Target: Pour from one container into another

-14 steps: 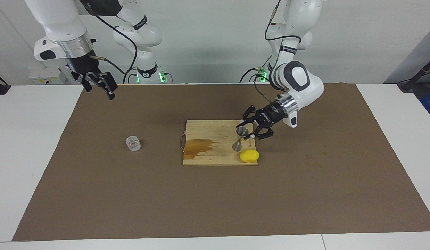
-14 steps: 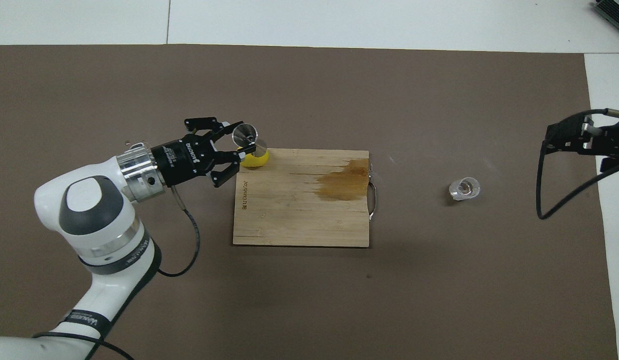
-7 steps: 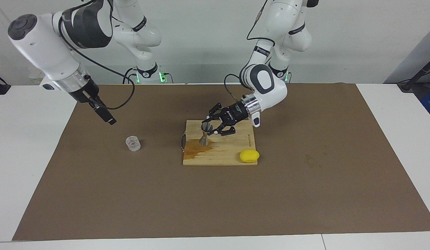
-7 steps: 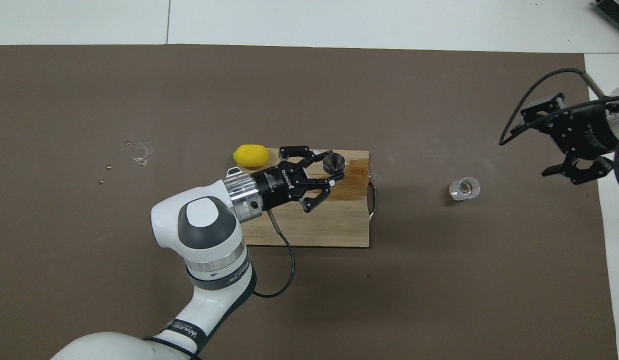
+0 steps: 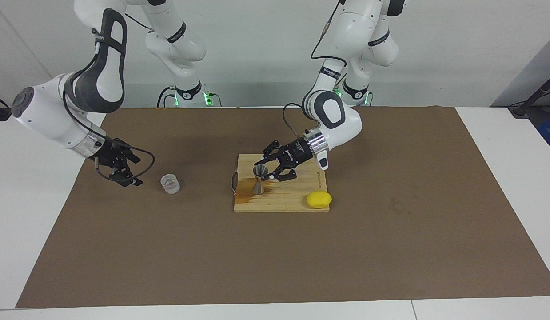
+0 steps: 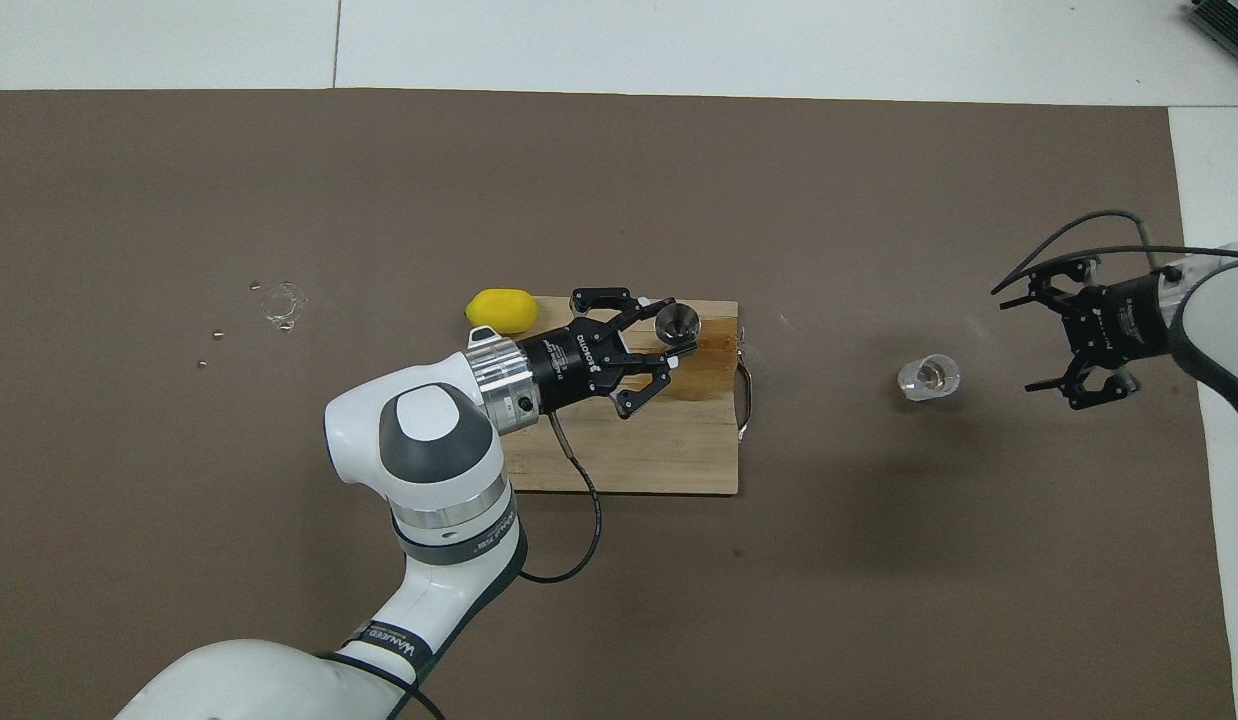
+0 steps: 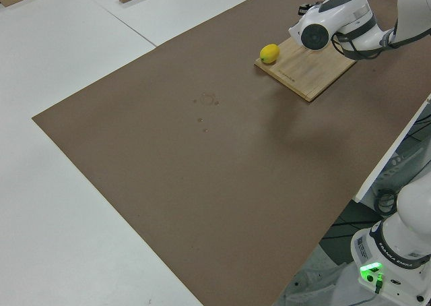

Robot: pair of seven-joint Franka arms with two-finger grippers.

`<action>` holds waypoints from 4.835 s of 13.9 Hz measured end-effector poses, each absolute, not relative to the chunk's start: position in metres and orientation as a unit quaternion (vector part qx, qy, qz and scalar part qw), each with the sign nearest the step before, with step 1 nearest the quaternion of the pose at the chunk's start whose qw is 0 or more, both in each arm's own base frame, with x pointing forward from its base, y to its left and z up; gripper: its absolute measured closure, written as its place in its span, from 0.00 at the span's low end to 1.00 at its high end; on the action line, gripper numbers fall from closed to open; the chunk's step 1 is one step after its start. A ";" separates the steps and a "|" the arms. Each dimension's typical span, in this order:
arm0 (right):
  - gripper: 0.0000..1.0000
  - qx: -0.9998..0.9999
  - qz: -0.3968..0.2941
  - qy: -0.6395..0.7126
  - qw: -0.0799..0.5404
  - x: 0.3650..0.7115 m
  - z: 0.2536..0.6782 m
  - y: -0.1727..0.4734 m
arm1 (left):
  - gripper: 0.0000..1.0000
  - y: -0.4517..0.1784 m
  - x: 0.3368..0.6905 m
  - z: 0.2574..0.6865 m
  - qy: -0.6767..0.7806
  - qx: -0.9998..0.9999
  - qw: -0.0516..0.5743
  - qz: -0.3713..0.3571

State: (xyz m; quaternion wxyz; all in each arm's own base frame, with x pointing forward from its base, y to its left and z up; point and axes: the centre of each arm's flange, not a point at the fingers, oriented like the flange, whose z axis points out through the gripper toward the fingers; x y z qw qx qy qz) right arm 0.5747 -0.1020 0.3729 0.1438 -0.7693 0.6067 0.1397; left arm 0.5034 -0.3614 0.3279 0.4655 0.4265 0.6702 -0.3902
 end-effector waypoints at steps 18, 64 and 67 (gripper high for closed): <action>0.00 -0.661 0.249 0.668 0.233 0.557 0.255 -0.092 | 0.19 -0.373 0.494 0.302 0.678 0.437 0.445 -0.388; 0.49 -0.710 0.058 0.696 0.093 0.582 0.426 0.225 | 0.00 -0.033 0.569 0.566 -0.053 0.999 0.010 0.004; 0.49 -0.736 0.026 0.672 0.076 0.575 0.425 0.241 | 0.00 -0.022 0.561 0.573 -0.051 0.999 0.010 -0.006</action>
